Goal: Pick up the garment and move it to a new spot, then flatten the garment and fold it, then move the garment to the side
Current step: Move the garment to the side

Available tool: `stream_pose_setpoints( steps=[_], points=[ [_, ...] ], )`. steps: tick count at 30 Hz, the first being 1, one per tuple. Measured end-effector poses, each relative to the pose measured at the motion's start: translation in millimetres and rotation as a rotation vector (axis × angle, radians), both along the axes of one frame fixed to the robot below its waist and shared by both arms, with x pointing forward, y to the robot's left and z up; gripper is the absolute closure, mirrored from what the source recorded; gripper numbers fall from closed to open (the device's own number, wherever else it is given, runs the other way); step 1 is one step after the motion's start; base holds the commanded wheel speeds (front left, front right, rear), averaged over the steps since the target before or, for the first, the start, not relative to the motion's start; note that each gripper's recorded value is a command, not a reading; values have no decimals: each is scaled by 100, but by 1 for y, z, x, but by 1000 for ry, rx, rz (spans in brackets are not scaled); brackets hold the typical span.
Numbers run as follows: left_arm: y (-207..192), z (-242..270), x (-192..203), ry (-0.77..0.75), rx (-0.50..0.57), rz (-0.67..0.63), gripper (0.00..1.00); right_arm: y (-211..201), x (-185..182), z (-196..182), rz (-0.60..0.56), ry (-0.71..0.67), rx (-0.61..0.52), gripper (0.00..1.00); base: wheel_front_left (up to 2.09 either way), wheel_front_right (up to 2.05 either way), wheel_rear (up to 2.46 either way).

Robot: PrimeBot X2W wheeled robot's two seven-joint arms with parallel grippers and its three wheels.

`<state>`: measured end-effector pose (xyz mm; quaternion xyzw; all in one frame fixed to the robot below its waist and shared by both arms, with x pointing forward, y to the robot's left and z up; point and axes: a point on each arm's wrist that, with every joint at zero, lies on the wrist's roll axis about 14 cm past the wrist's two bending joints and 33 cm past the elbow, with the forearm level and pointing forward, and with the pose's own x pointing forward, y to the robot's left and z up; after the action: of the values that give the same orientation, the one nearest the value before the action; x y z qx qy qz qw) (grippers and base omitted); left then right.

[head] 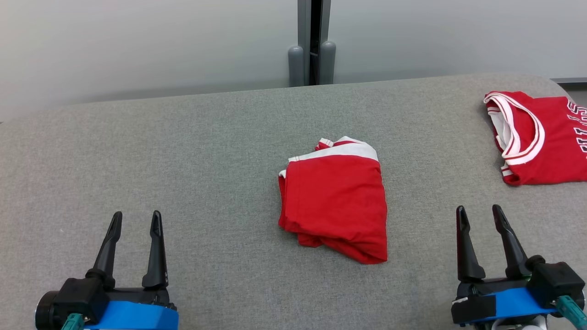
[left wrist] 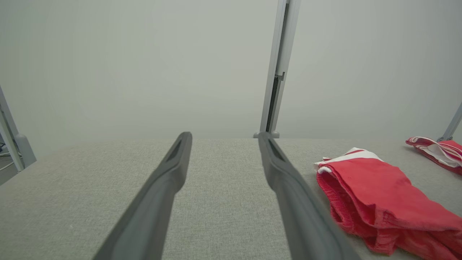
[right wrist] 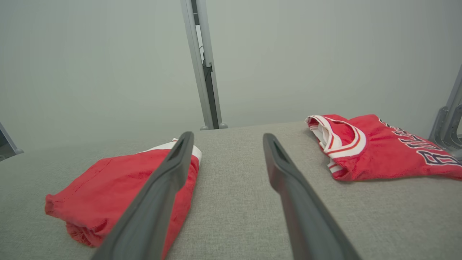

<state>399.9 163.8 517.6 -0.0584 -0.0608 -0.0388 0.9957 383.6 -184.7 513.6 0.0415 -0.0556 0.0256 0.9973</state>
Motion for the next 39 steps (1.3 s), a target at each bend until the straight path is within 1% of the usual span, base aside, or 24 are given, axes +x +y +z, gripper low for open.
stream_pose_setpoints(
  steps=[3, 5, 10, 14, 20, 26, 34, 39],
  points=[
    [1, -1, 0, 3, 1, 3, 0, 6, 1, -8, 17, 24, -9, 0, 0, 0, 0],
    [2, -2, 0, 6, 1, 4, 0, 15, 6, -7, 50, 21, -35, 0, 0, 0, 0],
    [5, -3, 2, 7, 3, 13, 0, 39, 34, 11, 131, -33, -60, 0, 0, 0, 0],
    [6, -3, 5, 7, 3, 15, 0, 53, 55, 2, 174, 13, -84, 0, 0, 0, 0],
    [10, -6, 8, 16, -5, 28, 0, 65, 79, -39, 207, 176, -108, 0, 0, 0, 0],
    [20, -13, 10, 37, -9, 57, 0, 73, 86, -90, 233, 335, -115, 0, 0, 0, 0],
    [29, -18, 10, 52, -5, 82, 0, 73, 89, -129, 225, 460, -100, 0, 0, 0, 0],
    [30, -19, 10, 56, -8, 89, 0, 78, 88, -141, 232, 501, -89, 0, 0, 0, 0]
  ],
)
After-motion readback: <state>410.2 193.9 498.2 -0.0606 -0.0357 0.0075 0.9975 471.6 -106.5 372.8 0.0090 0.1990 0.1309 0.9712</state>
